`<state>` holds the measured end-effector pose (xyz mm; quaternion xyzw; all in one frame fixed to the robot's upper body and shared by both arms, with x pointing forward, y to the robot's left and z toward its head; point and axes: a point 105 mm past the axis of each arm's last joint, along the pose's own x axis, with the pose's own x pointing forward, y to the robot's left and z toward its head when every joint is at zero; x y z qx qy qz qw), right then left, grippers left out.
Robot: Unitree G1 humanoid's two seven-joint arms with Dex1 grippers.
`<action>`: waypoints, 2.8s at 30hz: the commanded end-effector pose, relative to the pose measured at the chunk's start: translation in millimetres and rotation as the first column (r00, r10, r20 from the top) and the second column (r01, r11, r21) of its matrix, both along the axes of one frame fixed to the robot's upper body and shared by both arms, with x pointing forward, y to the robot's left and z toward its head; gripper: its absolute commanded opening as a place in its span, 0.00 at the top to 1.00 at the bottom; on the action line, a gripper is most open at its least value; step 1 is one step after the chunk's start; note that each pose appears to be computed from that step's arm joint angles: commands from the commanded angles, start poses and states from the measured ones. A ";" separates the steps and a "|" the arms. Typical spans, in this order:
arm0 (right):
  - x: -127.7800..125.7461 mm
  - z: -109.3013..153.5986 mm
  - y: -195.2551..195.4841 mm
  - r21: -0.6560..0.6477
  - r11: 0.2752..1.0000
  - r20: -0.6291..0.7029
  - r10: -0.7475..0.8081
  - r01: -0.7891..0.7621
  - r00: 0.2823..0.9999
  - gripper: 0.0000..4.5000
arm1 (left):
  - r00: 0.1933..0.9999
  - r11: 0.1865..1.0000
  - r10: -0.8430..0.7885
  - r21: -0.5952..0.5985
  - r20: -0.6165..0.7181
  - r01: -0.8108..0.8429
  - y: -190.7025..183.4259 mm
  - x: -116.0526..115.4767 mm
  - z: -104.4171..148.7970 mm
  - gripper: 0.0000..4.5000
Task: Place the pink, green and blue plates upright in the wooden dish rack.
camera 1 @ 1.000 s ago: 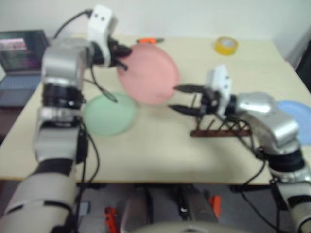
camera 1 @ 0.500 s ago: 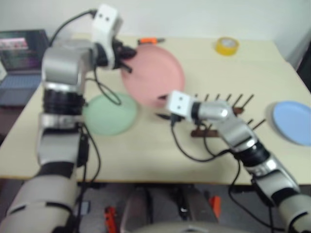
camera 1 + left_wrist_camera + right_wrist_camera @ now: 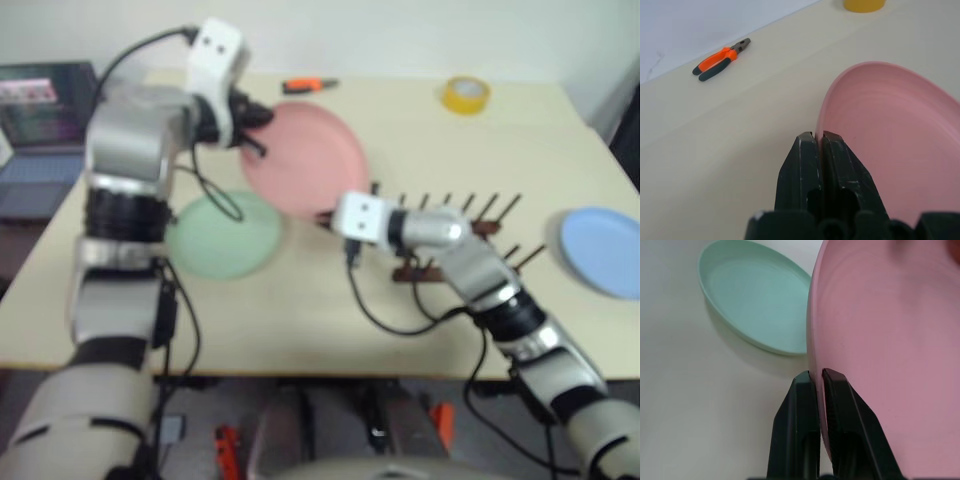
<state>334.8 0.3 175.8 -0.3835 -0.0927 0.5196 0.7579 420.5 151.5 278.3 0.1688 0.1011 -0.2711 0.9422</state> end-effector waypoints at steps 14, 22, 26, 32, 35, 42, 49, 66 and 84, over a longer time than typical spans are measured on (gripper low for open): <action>-8.3 33.6 11.4 0.131 0.988 0.108 0.067 -0.081 0.992 1.00 | 0.993 0.999 0.020 0.025 0.118 -0.024 15.0 -4.2 28.8 0.25; -5.1 54.8 10.6 0.256 0.962 0.089 0.073 -0.094 0.993 1.00 | 0.937 0.999 -0.028 -0.026 0.348 0.040 45.9 -33.5 85.7 0.01; -3.0 66.1 2.8 0.330 0.941 0.066 0.064 -0.083 0.996 1.00 | 0.874 0.992 -0.105 -0.009 0.475 0.124 61.5 -64.1 106.6 0.01; 5.0 137.4 -56.1 0.691 0.723 -0.077 0.045 0.021 0.996 1.00 | 0.801 0.930 -0.344 0.058 0.489 0.364 40.7 -106.5 86.0 0.01; -4.8 174.4 -88.9 0.801 0.598 -0.118 0.104 0.033 0.987 1.00 | 0.789 0.902 -0.407 0.068 0.459 0.426 25.4 -108.7 68.5 0.01; -25.3 192.9 -172.5 0.820 0.534 -0.269 0.045 0.205 0.962 1.00 | 0.792 0.863 -0.479 0.038 0.379 0.503 1.2 -96.9 39.6 0.01; -51.6 168.0 -221.8 0.766 0.521 -0.443 0.006 0.375 0.897 1.00 | 0.766 0.799 -0.583 0.018 0.270 0.602 -26.1 -102.5 -1.6 0.01; -69.0 136.7 -264.9 0.725 0.445 -0.554 -0.077 0.526 0.829 1.00 | 0.728 0.744 -0.657 0.011 0.195 0.668 -44.3 -108.0 -20.1 0.01; -75.6 125.8 -279.3 0.710 0.436 -0.585 -0.073 0.553 0.808 1.00 | 0.726 0.740 -0.664 0.018 0.178 0.672 -46.1 -106.4 -23.1 0.01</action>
